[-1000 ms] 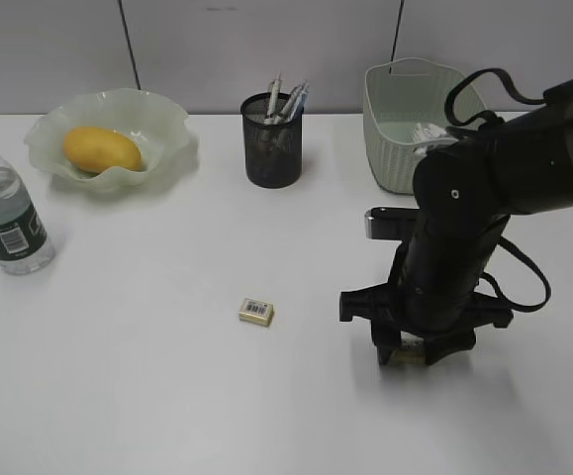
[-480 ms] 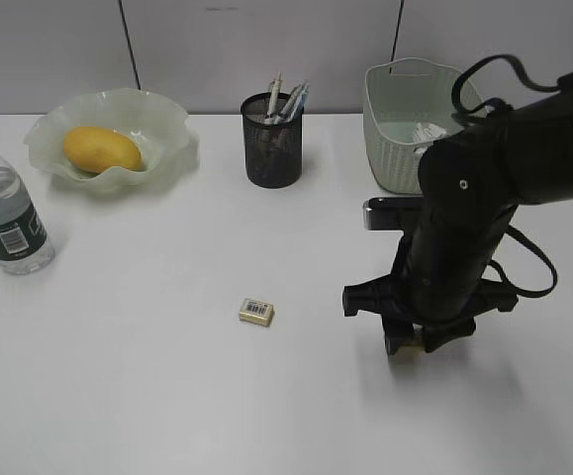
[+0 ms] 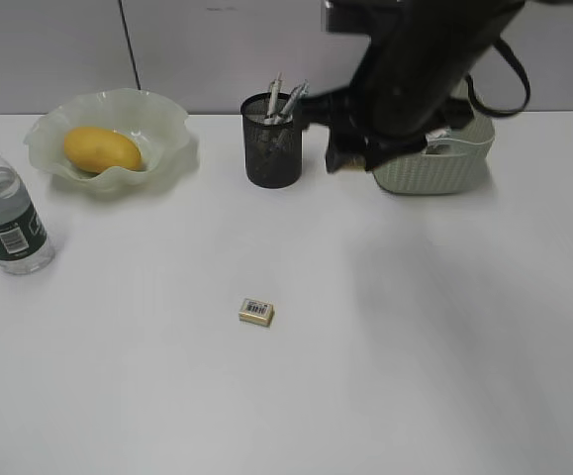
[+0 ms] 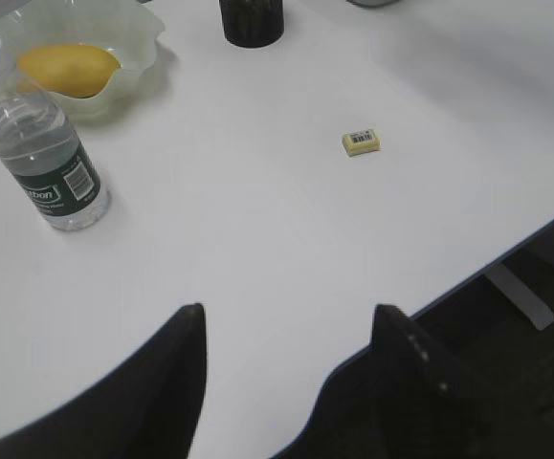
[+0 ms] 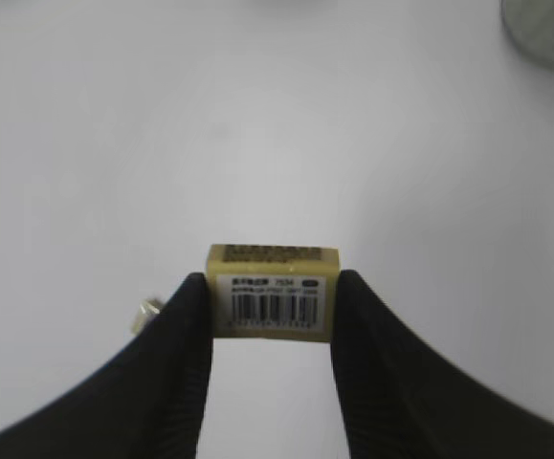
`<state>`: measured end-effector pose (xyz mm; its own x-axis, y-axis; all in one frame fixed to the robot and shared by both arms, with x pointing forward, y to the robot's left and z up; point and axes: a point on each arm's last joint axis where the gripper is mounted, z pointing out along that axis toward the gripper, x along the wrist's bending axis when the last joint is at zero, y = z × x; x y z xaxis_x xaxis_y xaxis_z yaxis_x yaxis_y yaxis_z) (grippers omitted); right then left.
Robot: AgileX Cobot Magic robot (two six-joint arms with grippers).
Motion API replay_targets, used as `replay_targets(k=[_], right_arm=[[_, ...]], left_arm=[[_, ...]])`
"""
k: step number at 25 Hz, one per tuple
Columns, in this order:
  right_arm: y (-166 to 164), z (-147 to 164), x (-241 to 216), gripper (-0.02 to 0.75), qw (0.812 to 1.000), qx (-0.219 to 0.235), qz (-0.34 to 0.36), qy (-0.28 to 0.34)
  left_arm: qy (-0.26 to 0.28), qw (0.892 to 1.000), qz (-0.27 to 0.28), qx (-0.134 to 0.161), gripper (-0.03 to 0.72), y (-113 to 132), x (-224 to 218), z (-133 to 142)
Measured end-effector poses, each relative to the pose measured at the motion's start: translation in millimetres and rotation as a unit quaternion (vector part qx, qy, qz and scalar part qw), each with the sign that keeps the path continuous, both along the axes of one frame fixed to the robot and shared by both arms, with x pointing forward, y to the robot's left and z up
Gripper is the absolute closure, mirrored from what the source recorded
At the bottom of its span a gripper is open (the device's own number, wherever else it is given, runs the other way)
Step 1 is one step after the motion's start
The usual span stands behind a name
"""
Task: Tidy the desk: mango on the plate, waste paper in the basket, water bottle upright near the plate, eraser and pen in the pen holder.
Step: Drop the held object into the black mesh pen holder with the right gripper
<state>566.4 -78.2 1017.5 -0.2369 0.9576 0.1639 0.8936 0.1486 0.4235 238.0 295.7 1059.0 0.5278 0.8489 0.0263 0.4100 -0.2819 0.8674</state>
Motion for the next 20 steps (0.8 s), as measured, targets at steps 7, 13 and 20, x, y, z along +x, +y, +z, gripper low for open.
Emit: replay_targets(k=[7, 13, 20], right_arm=[[39, 37, 57, 0.424, 0.997, 0.028, 0.026, -0.071], [65, 13, 99, 0.426, 0.995, 0.027, 0.030, -0.093], [74, -33, 127, 0.426, 0.992, -0.021, 0.035, -0.117]], left_arm=[[0.000, 1.000, 0.000, 0.000, 0.271, 0, 0, 0], [0.000, 1.000, 0.000, 0.000, 0.271, 0, 0, 0], [0.000, 1.000, 0.000, 0.000, 0.271, 0, 0, 0]])
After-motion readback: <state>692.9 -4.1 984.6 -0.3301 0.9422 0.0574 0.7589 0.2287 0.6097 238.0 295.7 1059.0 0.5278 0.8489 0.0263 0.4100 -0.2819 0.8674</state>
